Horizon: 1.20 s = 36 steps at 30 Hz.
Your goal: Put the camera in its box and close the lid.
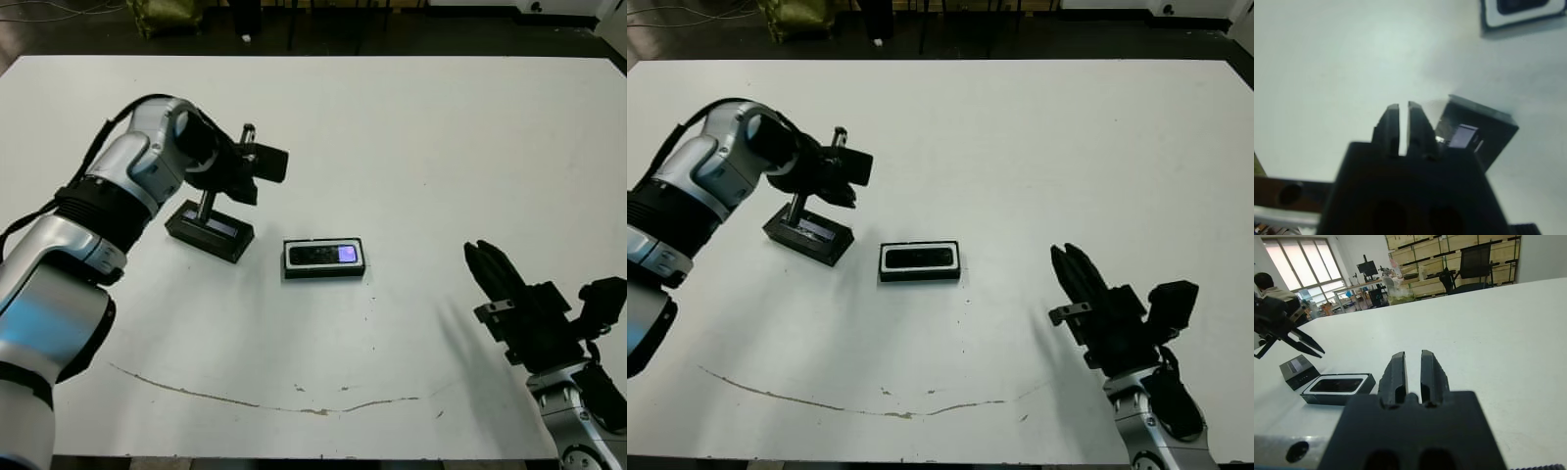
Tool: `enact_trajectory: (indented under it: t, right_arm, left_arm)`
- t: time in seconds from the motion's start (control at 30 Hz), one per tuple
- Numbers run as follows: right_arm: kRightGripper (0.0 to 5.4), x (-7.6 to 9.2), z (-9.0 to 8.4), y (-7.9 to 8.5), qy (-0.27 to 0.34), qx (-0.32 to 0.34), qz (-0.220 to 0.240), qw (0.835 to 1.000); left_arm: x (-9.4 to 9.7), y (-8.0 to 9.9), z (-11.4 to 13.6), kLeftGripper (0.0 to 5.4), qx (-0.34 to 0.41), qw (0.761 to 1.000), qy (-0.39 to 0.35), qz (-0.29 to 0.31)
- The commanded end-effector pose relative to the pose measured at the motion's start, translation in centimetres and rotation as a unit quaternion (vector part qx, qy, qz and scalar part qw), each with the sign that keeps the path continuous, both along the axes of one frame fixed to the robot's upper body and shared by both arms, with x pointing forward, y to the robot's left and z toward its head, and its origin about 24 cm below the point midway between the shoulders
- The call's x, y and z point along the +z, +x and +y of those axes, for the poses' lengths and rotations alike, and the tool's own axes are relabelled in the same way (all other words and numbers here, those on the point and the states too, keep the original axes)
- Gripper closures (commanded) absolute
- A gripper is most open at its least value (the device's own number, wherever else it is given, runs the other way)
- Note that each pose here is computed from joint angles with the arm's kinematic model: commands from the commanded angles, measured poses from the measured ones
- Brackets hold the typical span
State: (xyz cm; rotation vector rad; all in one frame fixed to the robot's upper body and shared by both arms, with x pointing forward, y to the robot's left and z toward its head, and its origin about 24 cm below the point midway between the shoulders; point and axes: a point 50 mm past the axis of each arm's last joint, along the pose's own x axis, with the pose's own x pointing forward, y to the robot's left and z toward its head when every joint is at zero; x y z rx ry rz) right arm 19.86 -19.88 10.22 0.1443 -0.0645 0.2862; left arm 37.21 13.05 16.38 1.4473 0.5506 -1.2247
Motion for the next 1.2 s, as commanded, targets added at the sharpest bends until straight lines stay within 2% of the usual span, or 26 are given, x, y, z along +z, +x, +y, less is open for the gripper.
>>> enact_trajectory:
  t: [0.03, 0.2, 0.4, 0.63, 0.9, 1.2]
  right_arm:
    - [5.37, -0.2, 0.0, -0.5, -0.025, -0.011, 0.024, 0.999]
    - [5.37, -0.4, 0.1, -0.7, -0.028, -0.015, 0.033, 0.999]
    - [5.37, -1.2, -0.2, -0.5, -0.01, -0.002, 0.032, 0.999]
    - [5.37, -0.8, -0.3, -0.2, -0.025, -0.005, 0.025, 0.999]
    - [5.37, -0.2, -0.2, -0.3, -0.028, -0.007, 0.028, 0.999]
    - [5.37, -0.6, -0.3, 0.1, -0.017, 0.005, 0.018, 1.0]
  left_arm:
    - [-2.3, -0.5, -0.1, 5.4, -0.017, 1.0, 0.022, 0.014]
    - [-3.6, -0.6, -0.3, 5.4, -0.022, 1.0, 0.007, 0.004]
    - [-4.4, -0.7, -0.7, 5.4, -0.022, 0.999, 0.032, 0.037]
    - [-3.9, -0.7, -0.7, 5.4, -0.052, 0.993, 0.086, 0.066]
    - [-3.2, -0.8, -0.5, 5.4, -0.077, 0.987, 0.127, 0.06]
    - [-2.6, -1.6, -0.2, 5.4, -0.09, 0.982, 0.142, 0.087]
